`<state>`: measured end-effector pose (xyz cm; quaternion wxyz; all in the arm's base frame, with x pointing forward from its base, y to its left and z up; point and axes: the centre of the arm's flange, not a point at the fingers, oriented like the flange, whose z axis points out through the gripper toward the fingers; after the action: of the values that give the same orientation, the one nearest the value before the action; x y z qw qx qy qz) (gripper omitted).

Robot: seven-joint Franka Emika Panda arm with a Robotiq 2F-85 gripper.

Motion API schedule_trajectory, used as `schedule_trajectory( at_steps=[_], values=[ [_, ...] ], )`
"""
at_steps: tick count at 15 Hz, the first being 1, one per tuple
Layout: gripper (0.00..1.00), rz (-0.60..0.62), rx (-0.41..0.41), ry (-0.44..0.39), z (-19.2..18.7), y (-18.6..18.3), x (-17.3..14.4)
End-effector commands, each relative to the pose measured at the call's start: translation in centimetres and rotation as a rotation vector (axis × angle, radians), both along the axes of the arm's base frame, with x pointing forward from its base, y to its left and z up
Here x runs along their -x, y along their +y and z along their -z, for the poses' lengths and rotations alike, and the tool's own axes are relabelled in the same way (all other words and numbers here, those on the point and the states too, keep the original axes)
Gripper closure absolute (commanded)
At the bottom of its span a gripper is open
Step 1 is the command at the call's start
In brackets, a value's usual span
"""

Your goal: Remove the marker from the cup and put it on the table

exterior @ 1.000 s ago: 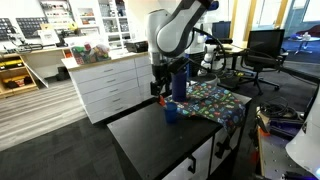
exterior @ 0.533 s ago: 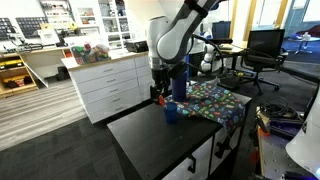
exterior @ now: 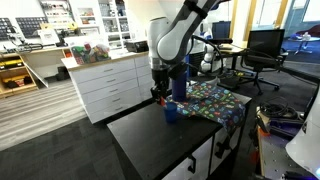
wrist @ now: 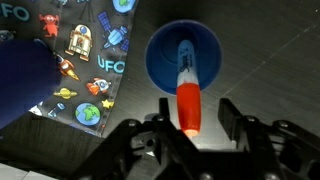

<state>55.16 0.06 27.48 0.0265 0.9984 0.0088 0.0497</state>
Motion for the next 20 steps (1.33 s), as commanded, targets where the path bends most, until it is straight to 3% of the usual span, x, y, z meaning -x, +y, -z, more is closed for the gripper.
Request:
schedule_trajectory(
  at_steps=[1,4,10,20],
  values=[
    [0.76,-0.014,-0.015,-0.032,0.1,-0.7,-0.2],
    [0.94,-0.013,-0.020,-0.046,0.0,-1.0,-0.3],
    [0.92,0.004,-0.018,-0.033,-0.3,-1.5,-0.2],
    [0.93,0.024,-0.011,-0.005,-4.4,0.2,1.1]
  ],
)
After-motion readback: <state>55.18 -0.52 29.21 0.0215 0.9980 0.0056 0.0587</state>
